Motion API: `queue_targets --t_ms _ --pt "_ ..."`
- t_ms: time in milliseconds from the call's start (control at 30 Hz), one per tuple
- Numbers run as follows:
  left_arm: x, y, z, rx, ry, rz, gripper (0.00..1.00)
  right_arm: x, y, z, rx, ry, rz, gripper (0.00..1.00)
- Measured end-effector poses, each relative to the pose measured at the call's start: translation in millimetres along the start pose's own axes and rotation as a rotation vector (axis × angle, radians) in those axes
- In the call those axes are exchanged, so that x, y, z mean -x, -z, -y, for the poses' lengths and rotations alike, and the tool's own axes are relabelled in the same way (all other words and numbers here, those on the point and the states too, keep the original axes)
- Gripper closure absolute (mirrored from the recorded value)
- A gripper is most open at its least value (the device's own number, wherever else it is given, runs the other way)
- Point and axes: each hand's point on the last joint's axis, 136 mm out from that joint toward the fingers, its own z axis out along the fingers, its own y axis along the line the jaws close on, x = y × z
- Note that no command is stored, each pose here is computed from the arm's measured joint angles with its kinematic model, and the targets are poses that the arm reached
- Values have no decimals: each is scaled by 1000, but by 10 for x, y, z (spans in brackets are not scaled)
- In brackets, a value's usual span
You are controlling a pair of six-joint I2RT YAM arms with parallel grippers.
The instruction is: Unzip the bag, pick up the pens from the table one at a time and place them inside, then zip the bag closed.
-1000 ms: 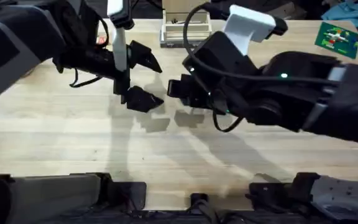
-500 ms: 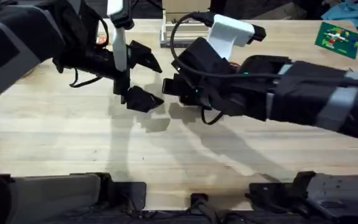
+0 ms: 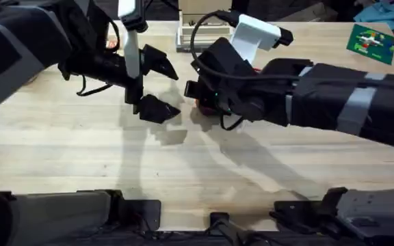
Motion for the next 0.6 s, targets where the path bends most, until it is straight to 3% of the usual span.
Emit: queue_targets --t_ms 433,600 --pt "0 0 0 0 0 0 7 -7 -33 6 -7 1 2 579" --pt "0 0 0 0 0 0 8 -72 -124 43 -31 12 -16 746"
